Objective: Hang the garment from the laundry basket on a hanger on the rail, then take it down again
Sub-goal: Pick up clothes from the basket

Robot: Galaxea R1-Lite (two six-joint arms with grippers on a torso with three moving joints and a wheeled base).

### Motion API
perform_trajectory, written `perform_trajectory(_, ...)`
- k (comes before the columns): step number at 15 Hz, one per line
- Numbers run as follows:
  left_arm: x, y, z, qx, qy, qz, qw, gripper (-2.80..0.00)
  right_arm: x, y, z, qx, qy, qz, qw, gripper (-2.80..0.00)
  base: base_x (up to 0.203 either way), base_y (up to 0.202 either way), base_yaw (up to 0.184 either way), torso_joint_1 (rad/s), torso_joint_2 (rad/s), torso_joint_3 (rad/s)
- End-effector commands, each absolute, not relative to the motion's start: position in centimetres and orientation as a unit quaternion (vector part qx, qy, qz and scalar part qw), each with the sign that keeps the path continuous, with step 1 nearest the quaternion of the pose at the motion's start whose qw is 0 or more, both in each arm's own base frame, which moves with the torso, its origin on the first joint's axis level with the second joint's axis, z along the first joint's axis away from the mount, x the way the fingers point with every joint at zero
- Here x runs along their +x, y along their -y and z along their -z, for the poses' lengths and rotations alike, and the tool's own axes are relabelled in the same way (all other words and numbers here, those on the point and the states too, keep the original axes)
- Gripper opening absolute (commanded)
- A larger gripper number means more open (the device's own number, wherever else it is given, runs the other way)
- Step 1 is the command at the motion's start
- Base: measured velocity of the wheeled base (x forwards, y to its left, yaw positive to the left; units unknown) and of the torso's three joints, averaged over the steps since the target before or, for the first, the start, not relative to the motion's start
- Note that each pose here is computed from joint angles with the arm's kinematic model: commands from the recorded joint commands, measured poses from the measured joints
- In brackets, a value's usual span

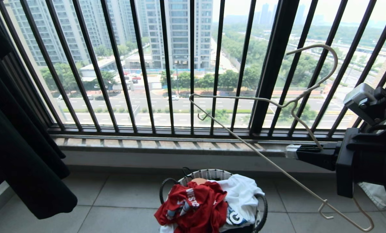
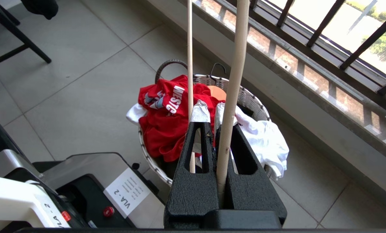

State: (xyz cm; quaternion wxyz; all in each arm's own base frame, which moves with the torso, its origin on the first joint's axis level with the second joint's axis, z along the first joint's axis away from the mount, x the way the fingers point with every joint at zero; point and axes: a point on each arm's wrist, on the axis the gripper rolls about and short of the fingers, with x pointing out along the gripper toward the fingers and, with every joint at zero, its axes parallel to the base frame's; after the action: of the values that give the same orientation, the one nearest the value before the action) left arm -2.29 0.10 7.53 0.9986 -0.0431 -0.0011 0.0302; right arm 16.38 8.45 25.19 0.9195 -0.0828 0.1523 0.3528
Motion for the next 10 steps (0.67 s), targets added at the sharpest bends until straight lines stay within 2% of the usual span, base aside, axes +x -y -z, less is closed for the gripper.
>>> perform_trajectory(1, -2.28, -0.10, -7.53, -0.043, 0.001, -0.031, 0.999, -2.80, 16.12, -8.34, -25.47, -0.081, -0.145, -0.354, 0.920, -2.80, 0.000, 0.000, 0.000, 0.007, 0.00, -0.198)
perform_trajectory(10, -2.28, -0.10, -7.53, -0.041, 0.000, -0.031, 0.999, -2.80, 15.80, -8.19, -26.11, -0.077, -0.123, -0.353, 0.924, -2.80, 0.000, 0.000, 0.000, 0.002, 0.00, -0.197)
